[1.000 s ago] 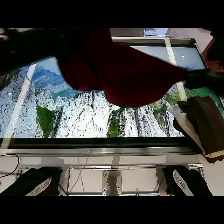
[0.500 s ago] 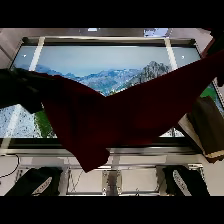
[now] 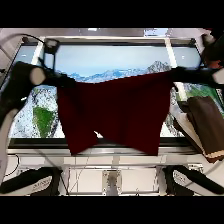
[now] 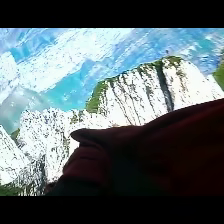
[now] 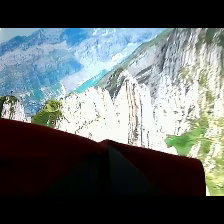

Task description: Fold the shirts.

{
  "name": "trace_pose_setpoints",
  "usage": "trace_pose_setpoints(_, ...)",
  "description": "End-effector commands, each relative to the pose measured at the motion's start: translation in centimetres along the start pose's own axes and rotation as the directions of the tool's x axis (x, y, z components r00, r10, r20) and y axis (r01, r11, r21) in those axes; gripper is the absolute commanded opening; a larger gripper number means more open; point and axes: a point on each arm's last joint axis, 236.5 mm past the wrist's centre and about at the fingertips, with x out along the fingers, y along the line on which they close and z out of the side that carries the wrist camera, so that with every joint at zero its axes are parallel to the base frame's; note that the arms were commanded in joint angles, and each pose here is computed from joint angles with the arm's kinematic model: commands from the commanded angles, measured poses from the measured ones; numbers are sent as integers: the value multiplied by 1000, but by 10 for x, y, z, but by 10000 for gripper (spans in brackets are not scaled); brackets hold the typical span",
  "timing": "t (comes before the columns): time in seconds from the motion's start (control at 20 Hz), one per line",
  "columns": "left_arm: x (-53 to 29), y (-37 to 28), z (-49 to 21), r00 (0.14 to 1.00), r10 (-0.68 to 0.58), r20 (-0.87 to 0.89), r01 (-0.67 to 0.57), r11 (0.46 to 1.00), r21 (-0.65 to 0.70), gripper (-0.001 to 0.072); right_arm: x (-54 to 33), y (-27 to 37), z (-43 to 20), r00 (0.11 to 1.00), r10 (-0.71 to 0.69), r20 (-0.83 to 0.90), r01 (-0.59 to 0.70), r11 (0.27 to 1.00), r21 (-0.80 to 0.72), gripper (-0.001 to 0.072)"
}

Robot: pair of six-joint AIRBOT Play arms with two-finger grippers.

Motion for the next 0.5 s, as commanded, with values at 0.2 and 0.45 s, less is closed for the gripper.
trace_pose_setpoints(0.2, 105, 3, 43, 988, -4, 153, 20, 994, -109, 603, 143, -7, 17, 968, -57, 245, 15, 985, 170, 435)
trace_pose_setpoints(0.45, 12, 81, 97, 962, 193, 193, -193, 981, -14, 602, 109, -18, 43, 953, -67, 295, 16, 985, 171, 484)
